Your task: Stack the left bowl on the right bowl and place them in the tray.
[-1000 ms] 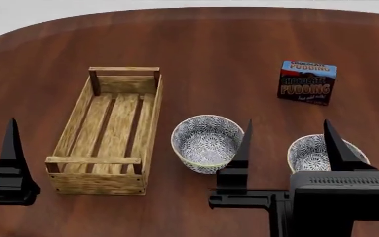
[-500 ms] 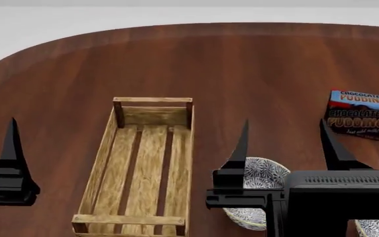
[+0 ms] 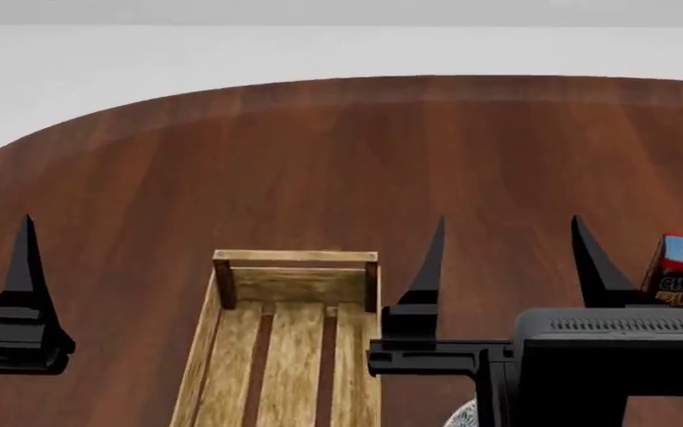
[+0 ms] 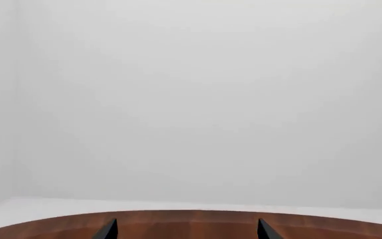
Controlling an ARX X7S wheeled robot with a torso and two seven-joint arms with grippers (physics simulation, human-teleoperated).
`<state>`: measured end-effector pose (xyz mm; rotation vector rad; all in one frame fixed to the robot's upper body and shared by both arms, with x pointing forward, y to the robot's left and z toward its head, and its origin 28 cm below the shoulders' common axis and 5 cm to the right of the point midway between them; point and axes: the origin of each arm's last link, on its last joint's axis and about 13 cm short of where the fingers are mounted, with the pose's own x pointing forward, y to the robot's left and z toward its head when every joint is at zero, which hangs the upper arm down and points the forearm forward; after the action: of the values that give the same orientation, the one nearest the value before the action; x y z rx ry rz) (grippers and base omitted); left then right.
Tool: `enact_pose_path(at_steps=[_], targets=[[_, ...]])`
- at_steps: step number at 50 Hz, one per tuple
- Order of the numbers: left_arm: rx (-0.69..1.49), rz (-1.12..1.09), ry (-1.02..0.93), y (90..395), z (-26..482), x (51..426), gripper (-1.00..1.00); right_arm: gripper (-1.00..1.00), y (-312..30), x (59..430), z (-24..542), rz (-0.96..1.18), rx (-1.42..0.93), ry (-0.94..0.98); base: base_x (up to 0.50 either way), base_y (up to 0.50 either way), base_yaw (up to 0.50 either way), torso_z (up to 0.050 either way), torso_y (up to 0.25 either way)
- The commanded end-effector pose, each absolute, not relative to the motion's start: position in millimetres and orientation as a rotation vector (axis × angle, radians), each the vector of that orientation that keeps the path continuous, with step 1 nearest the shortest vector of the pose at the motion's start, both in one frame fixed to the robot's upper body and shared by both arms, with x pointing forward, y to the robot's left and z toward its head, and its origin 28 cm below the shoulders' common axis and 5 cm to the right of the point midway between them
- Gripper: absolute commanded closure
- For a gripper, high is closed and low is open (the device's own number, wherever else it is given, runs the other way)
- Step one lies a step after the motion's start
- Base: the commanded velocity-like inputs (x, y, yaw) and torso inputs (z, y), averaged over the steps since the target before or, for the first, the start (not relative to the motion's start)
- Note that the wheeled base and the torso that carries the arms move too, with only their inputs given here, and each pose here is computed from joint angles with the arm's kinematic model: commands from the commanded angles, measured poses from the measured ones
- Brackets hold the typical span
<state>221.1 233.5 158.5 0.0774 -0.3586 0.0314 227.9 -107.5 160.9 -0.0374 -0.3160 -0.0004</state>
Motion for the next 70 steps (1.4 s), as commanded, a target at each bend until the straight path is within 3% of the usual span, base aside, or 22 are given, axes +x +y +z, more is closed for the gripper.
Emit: enact_pose_path(at_steps=[1, 10, 36, 70], targets=[[0.05, 0.042, -0.367, 232, 158, 222, -1.0, -1.0, -109, 228, 161, 0.004, -0.005, -0.318, 0.5, -0.16, 0.0, 0.0, 0.0], [0.053, 0.0, -0.392, 231, 159, 224, -1.0, -1.0, -108, 228, 163, -0.014, -0.002, -0.315, 0.48, -0.21, 0.0, 0.0, 0.001], [0.029, -0.067, -0.376, 235, 156, 210, -1.0, -1.0, -107, 225, 165, 0.001, -0.018, -0.322, 0.0, 0.0, 0.0, 0.0, 0.0], [0.086, -0.067, -0.383, 234, 154, 213, -1.0, -1.0, -108, 225, 164, 0.002, -0.003, -0.325, 0.0, 0.0, 0.0, 0.0, -0.246]])
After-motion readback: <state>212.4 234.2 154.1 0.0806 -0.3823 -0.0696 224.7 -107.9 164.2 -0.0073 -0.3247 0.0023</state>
